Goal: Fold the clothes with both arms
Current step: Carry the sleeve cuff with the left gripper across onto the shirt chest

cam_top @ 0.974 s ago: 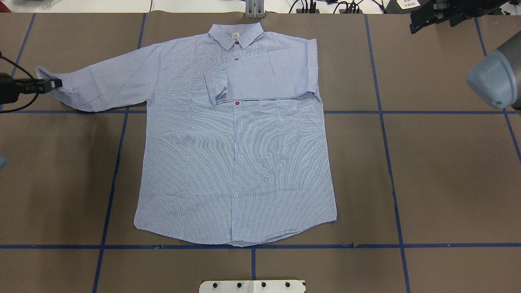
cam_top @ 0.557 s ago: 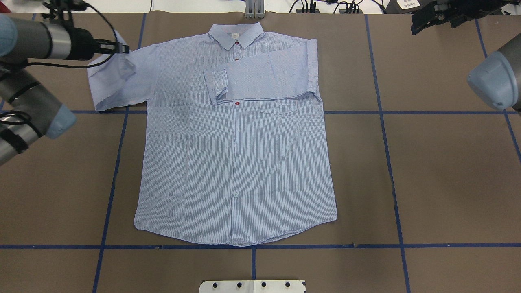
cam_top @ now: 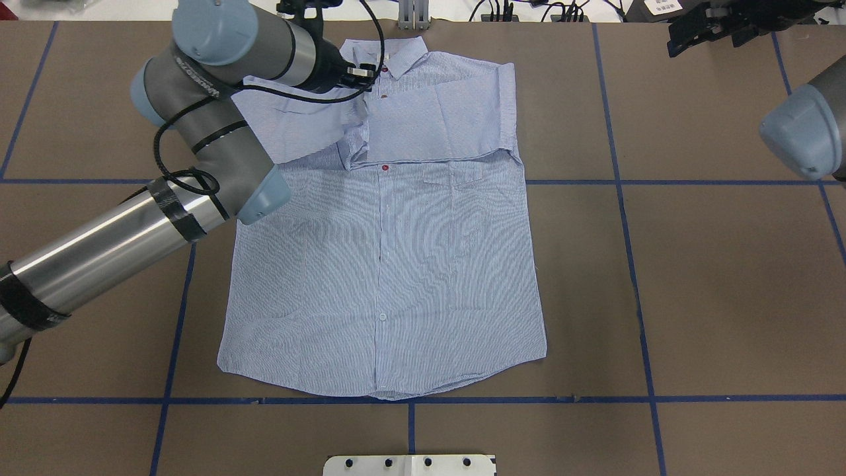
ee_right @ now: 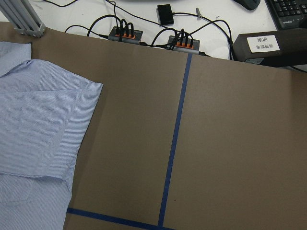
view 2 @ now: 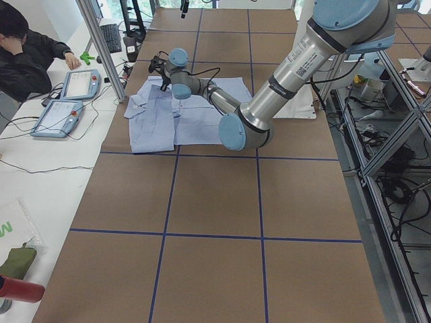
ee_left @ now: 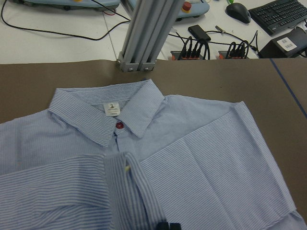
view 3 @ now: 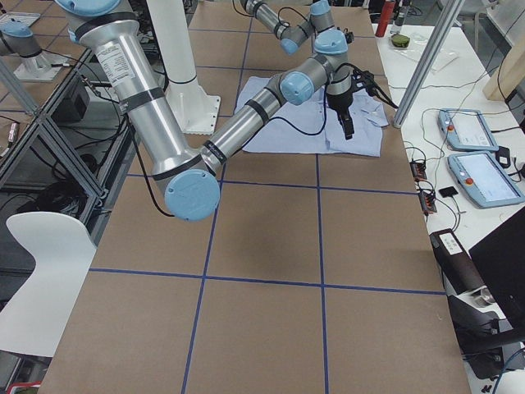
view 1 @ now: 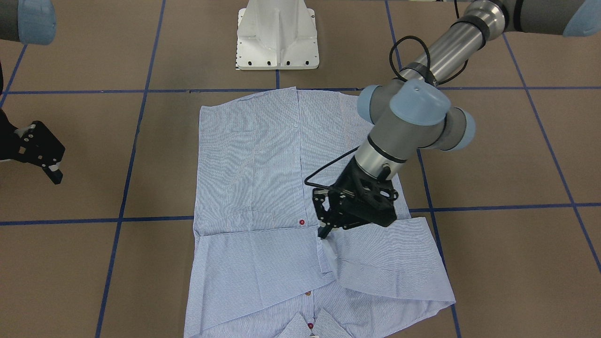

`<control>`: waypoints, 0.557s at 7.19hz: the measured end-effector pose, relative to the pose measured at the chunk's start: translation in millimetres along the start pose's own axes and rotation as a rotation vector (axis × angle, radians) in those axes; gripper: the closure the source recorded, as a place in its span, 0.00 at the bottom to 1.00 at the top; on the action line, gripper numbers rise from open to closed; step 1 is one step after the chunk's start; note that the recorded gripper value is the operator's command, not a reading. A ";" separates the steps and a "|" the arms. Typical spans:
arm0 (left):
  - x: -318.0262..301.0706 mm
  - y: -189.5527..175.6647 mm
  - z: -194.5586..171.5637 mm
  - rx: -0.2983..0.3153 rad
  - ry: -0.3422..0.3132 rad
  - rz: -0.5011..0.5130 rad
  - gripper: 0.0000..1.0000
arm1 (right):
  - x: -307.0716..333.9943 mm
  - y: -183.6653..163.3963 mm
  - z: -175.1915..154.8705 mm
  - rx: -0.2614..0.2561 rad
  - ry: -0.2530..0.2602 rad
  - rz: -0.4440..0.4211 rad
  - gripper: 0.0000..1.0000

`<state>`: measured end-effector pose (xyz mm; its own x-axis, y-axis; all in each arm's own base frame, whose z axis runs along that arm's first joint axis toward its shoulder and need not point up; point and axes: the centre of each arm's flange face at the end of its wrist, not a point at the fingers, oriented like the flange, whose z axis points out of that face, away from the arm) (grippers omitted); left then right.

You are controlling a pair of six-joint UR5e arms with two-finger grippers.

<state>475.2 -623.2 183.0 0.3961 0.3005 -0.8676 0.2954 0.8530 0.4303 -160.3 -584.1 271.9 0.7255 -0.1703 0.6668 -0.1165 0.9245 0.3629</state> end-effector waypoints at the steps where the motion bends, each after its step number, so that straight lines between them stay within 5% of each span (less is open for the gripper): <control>1: 24.3 12.3 9.1 -0.001 0.009 -0.002 1.00 | 0.6 0.3 0.7 -0.001 0.001 0.001 0.00; 4: 72.9 49.8 28.9 -0.016 0.038 0.003 1.00 | 1.7 1.0 1.7 -0.004 0.002 0.004 0.00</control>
<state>543.9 -571.2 148.4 0.3635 0.3190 -0.8753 0.2805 0.8585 0.4294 -160.3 -584.1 274.5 0.7265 -0.1657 0.6669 -0.1171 0.9264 0.3578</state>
